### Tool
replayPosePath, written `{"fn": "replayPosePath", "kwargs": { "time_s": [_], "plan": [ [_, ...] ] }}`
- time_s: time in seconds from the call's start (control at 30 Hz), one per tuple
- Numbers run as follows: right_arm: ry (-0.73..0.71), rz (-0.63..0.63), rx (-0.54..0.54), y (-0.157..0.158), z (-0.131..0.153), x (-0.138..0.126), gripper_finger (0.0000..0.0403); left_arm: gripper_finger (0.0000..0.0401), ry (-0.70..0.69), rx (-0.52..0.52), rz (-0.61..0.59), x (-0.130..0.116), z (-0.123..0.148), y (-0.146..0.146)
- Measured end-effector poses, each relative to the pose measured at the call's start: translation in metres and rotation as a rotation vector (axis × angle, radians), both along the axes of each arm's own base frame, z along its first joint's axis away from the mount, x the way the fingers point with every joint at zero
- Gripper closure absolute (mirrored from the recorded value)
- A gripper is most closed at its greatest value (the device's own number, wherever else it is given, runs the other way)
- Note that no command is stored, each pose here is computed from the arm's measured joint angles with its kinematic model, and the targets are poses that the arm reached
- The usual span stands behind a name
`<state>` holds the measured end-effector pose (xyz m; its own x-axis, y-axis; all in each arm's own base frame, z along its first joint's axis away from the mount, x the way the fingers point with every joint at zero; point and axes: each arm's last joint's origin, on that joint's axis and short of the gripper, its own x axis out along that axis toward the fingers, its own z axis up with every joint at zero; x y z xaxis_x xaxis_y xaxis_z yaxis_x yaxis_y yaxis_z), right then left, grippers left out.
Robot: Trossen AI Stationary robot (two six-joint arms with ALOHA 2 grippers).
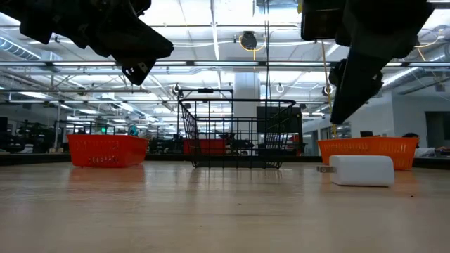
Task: Pick and place items into bin
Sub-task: Put the right white charger adapter into the wire basket
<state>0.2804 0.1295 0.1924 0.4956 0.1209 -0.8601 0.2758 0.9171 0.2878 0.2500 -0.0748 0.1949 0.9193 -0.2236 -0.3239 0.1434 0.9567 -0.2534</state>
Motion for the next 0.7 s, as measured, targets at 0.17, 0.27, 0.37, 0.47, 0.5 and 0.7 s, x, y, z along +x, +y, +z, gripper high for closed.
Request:
{"fn": "replayPosePath", "kwargs": {
  "time_s": [0.17, 0.27, 0.37, 0.47, 0.5, 0.7],
  "plan": [
    [0.045, 0.002, 0.121, 0.004, 0.000, -0.001, 0.0071, 0.0370, 0.000, 0.000, 0.000, 0.000, 0.000, 0.000],
    [0.048, -0.002, 0.132, 0.004, 0.000, -0.001, 0.0070, 0.0370, 0.000, -0.001, 0.000, 0.000, 0.000, 0.000],
    [0.032, -0.018, 0.130, 0.004, -0.001, 0.000, 0.0071, 0.0370, 0.000, -0.001, 0.000, 0.000, 0.000, 0.000],
    [0.022, -0.046, 0.115, 0.001, -0.002, 0.001, 0.0073, 0.0370, 0.000, -0.001, 0.000, 0.000, 0.000, 0.000],
    [0.015, -0.053, 0.100, 0.001, -0.002, 0.001, 0.0073, 0.0370, 0.000, -0.001, 0.000, 0.000, 0.000, 0.000],
    [-0.024, -0.045, 0.082, 0.001, -0.012, -0.002, 0.0073, 0.0370, 0.001, -0.002, 0.001, 0.000, 0.000, 0.000]
  ]
}}
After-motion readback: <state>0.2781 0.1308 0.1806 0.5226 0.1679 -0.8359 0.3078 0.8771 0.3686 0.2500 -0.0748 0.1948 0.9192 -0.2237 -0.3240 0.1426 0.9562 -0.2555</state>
